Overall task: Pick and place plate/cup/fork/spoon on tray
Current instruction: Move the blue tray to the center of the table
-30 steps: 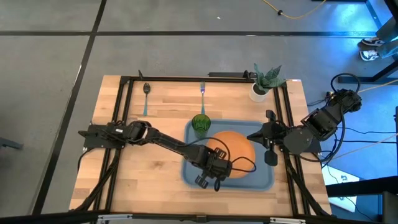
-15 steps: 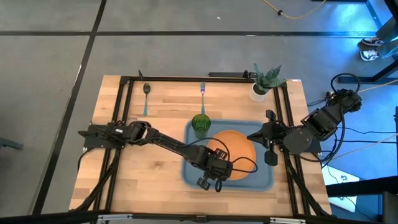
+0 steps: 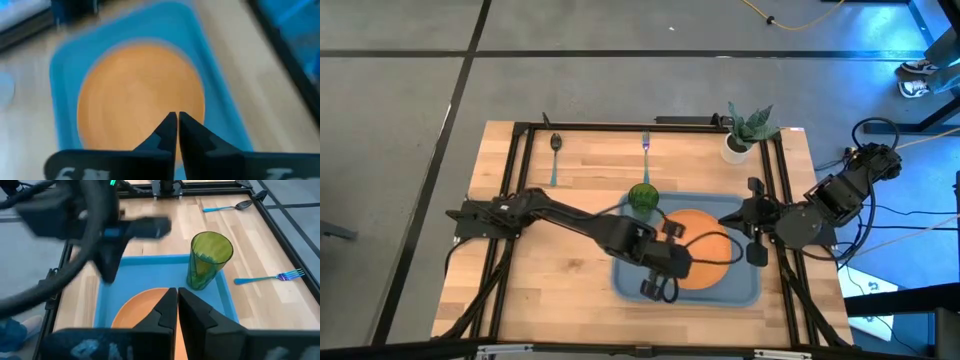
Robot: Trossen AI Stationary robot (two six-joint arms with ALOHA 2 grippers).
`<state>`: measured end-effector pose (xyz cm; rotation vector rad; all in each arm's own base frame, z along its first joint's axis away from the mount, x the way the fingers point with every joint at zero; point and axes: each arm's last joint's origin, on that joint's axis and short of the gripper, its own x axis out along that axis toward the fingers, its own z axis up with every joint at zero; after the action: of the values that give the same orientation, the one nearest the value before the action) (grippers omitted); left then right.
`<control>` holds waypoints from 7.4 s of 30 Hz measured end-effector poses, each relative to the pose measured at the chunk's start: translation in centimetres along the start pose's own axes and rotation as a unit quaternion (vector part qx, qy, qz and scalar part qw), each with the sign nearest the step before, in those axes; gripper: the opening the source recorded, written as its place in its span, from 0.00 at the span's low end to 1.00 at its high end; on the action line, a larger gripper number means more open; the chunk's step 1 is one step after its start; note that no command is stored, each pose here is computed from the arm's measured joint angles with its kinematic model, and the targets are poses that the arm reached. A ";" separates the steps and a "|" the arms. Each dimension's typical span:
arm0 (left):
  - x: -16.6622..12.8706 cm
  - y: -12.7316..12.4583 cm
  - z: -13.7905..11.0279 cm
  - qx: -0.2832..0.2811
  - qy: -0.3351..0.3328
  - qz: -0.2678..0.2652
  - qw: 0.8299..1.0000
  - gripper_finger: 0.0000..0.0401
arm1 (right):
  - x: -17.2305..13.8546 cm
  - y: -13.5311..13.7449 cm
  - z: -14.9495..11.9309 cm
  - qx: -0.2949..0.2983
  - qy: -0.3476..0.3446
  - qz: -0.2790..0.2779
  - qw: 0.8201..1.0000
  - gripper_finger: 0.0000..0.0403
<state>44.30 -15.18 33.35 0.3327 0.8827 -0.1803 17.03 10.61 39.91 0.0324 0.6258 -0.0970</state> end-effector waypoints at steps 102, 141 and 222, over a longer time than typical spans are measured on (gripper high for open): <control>-8.5 16.4 -32.1 -0.625 0.332 0.253 0.660 0.14 | 7.5 -4.3 -13.3 0.365 0.475 -0.177 0.781 0.05; -8.3 16.1 -31.8 -0.629 0.331 0.231 0.665 0.14 | 9.4 0.5 -17.6 0.434 0.510 -0.052 0.741 0.05; -8.3 16.1 -31.8 -0.619 0.333 0.227 0.674 0.14 | 17.4 -0.3 -20.5 0.354 0.344 -0.217 0.842 0.05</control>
<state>20.70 11.34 24.51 -0.7389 1.4036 1.0752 19.07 10.15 13.10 0.6720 1.2860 -0.7861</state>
